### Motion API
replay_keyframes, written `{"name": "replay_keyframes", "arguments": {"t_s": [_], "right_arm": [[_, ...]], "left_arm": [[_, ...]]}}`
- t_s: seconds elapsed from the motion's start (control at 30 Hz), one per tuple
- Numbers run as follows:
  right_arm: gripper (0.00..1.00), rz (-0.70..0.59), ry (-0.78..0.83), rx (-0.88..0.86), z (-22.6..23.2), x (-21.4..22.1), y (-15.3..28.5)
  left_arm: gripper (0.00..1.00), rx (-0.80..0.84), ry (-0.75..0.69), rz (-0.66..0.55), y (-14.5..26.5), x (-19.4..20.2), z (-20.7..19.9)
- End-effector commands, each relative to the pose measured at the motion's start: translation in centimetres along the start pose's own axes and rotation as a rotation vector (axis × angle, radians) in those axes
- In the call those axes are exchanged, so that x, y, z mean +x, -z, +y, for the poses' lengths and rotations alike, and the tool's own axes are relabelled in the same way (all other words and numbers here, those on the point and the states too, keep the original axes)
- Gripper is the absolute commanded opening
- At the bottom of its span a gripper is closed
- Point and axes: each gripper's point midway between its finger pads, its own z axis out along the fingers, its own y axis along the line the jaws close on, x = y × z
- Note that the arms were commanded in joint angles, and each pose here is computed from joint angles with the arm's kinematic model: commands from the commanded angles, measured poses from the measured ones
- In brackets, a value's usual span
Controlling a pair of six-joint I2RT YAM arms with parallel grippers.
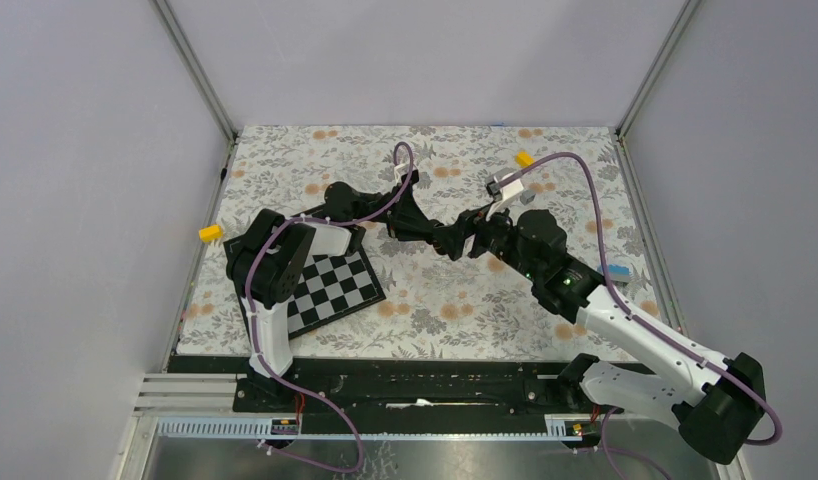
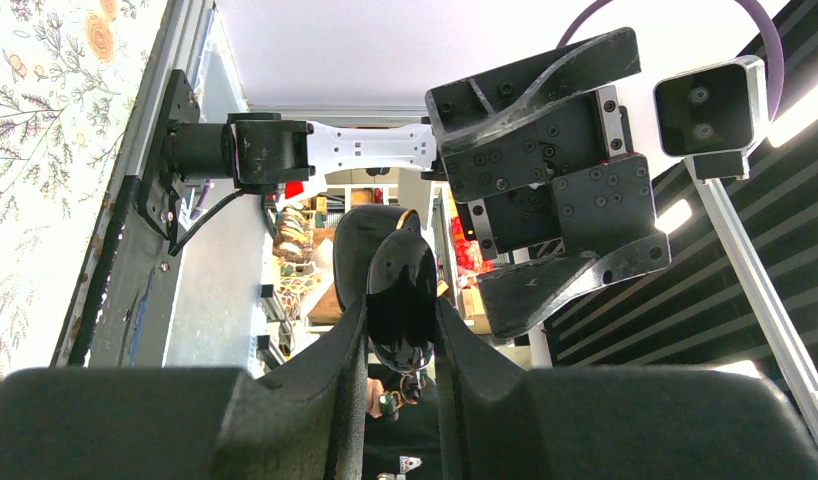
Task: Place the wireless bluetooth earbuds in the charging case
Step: Adjust the left earbud in the left side groove of the charging case.
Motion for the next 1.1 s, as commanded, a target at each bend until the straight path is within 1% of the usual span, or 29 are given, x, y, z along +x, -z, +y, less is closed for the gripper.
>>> {"name": "replay_keyframes", "arguments": {"t_s": [0.0,0.33,0.47,0.73,0.93,1.07], "right_arm": [[0.79,-0.009,0.034,-0.012,0.5,-1.4,0.0],[0.82,0.028,0.046,-0.023,0.5,-0.6,-0.5],[0.82,0.025,0.050,-0.009,0.3,-0.6,-0.4],[0.78,0.027,0.059,0.021,-0.4,-0.4,-0.1],[0.78,0.017,0.069,0.041,-0.7,-0.8,0.3],[0.78,-0.013,0.070,0.012,0.1,-2.0,0.9]], "left_arm": [[0.00,0.034,0.116,0.019,-0.2,1.0,-3.7],[0.00,0.034,0.118,0.019,-0.2,1.1,-3.6],[0.00,0.034,0.119,0.019,-0.2,1.1,-3.6],[0.00,0.036,0.119,0.017,-0.2,1.0,-3.7],[0.00,0.036,0.121,0.017,-0.2,1.0,-3.6],[0.00,0.036,0.120,0.018,-0.2,1.0,-3.6]]}}
